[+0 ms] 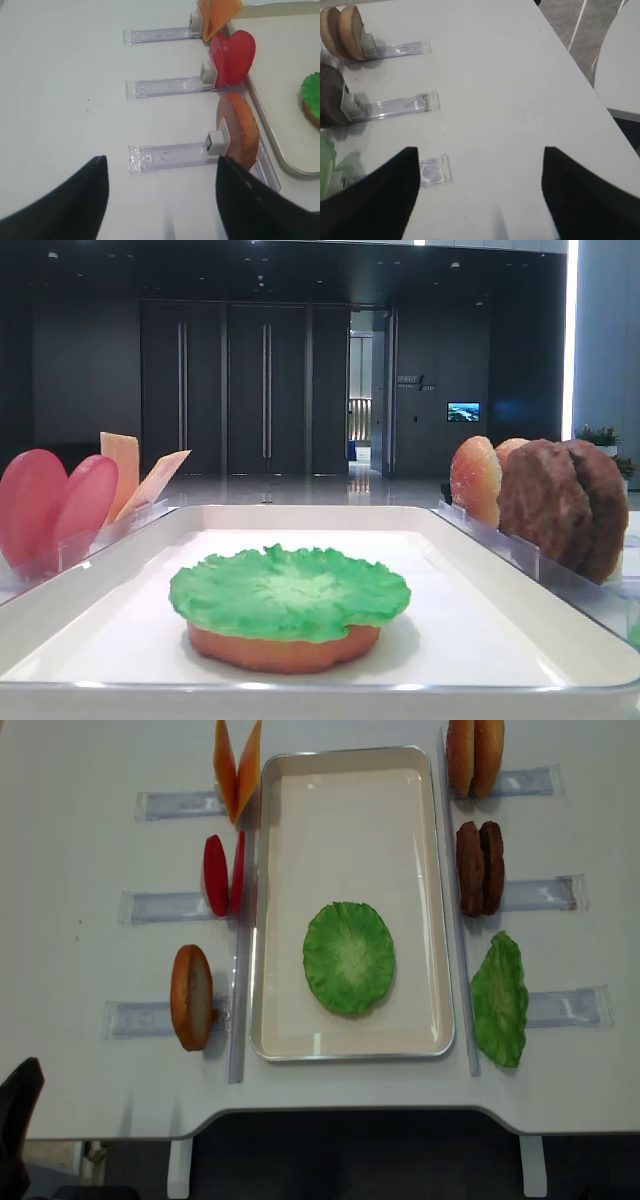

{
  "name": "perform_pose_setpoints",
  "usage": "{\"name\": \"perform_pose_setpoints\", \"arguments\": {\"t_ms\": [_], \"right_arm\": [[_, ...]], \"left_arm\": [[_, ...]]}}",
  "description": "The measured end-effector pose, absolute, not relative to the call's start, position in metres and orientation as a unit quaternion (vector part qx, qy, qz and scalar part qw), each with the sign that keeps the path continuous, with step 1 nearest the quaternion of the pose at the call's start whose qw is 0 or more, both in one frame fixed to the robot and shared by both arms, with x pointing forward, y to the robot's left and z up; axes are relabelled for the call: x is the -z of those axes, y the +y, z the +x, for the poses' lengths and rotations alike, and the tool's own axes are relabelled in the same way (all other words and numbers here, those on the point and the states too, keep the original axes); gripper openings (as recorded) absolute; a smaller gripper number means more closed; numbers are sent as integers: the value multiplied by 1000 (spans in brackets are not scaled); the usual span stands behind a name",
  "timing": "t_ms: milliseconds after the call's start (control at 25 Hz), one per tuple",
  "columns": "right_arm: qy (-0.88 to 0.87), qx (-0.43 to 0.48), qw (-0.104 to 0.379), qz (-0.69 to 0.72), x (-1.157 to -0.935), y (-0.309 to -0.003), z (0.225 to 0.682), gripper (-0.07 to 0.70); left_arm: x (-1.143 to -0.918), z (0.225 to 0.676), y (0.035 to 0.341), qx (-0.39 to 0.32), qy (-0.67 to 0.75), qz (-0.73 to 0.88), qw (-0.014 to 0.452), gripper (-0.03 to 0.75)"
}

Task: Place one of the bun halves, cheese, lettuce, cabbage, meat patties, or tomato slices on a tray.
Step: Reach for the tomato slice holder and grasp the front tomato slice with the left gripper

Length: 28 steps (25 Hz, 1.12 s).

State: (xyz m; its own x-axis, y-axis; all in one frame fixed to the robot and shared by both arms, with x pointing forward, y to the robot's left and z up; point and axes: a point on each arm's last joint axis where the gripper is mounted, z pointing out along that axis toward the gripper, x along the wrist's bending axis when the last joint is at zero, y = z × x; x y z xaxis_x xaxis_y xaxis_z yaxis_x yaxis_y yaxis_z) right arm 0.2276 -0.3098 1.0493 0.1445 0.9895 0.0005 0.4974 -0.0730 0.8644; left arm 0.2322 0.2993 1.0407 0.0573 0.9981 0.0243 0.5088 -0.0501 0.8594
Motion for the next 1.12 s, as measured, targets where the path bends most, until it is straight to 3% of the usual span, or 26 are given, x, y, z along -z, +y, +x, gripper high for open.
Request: {"name": "perform_pose_setpoints", "arguments": {"t_ms": [1120], "right_arm": [[567, -327, 377, 656, -1049, -310, 228, 490]], "left_arm": [[-1042, 235, 299, -335, 602, 636, 348, 517]]}}
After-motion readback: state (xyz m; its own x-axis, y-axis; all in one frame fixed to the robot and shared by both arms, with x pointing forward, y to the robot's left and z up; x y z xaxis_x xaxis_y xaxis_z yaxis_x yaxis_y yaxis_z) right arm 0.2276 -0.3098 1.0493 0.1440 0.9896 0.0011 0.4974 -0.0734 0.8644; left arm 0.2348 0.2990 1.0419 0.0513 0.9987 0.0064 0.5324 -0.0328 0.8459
